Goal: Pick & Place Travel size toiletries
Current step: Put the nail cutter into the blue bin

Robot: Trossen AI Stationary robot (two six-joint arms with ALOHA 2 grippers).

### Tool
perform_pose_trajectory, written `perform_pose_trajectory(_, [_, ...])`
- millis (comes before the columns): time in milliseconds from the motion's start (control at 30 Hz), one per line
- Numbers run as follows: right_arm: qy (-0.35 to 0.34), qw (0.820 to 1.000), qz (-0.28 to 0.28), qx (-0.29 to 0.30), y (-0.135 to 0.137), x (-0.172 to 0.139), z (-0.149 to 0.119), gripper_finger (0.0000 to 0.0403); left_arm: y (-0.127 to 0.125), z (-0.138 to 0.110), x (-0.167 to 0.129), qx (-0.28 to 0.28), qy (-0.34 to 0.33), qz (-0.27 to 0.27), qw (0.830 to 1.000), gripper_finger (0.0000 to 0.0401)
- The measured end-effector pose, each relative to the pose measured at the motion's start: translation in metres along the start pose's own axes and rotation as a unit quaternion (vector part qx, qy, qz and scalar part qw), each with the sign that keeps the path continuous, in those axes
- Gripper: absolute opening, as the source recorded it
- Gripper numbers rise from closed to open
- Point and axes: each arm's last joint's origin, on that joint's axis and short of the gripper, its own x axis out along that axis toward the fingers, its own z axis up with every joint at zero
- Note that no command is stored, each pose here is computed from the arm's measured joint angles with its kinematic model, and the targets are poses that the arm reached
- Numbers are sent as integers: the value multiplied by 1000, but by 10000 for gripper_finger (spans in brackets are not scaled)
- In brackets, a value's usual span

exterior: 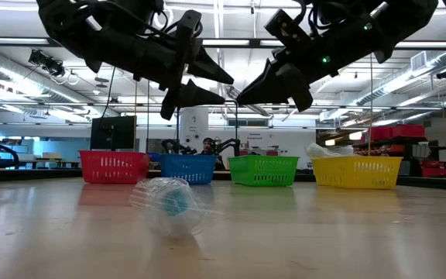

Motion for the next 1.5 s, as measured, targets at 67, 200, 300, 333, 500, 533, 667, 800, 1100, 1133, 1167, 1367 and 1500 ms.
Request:
perform_pose_trajectory(67, [0, 1000, 0, 0, 0, 0, 0, 69, 0, 0, 0, 0, 1, 0, 1000, 206])
perform_pose_trajectory(200, [-3, 1000, -2, 1, 0, 0, 1, 69, 0, 0, 0, 4, 0, -1, 1000, 180])
perform_pose_trajectory(300, [-6, 1000, -5, -6, -1, 0, 1, 69, 0, 1, 0, -9, -1, -3, 1000, 154])
perform_pose_trajectory(333, [-7, 1000, -5, -14, -1, 0, 2, 69, 1, 1, 0, -13, 1, -6, 1000, 148])
perform_pose_trajectory(500, [16, 999, 0, -46, -7, 3, 15, 69, 6, 6, 2, -29, 5, -12, 1000, 146])
perform_pose_trajectory(533, [24, 999, -2, -49, -8, 3, 18, 69, 6, 7, 2, -28, 4, -11, 1000, 151])
perform_pose_trajectory(667, [38, 998, -8, -54, -13, 4, 26, 69, 3, 15, 5, -16, -6, -8, 1000, 172])
perform_pose_trajectory(800, [36, 998, -7, -57, -13, 4, 28, 69, -1, 23, 9, -2, -12, -6, 1000, 176])
perform_pose_trajectory(1100, [55, 996, -44, -50, -15, 4, 26, 69, 2, 21, 11, -6, 35, 23, 999, 112])
perform_pose_trajectory(1133, [55, 996, -44, -50, -15, 4, 26, 69, 2, 21, 11, -6, 34, 23, 999, 108])
perform_pose_trajectory(1167, [55, 996, -44, -49, -15, 4, 26, 69, 2, 21, 11, -4, 32, 24, 999, 106])
perform_pose_trajectory(1367, [56, 996, -44, -49, -15, 4, 26, 69, 1, 22, 11, 4, 22, 25, 999, 103])
perform_pose_trajectory(1500, [61, 996, -38, -53, -15, 3, 25, 69, 1, 22, 11, 4, 22, 24, 999, 107])
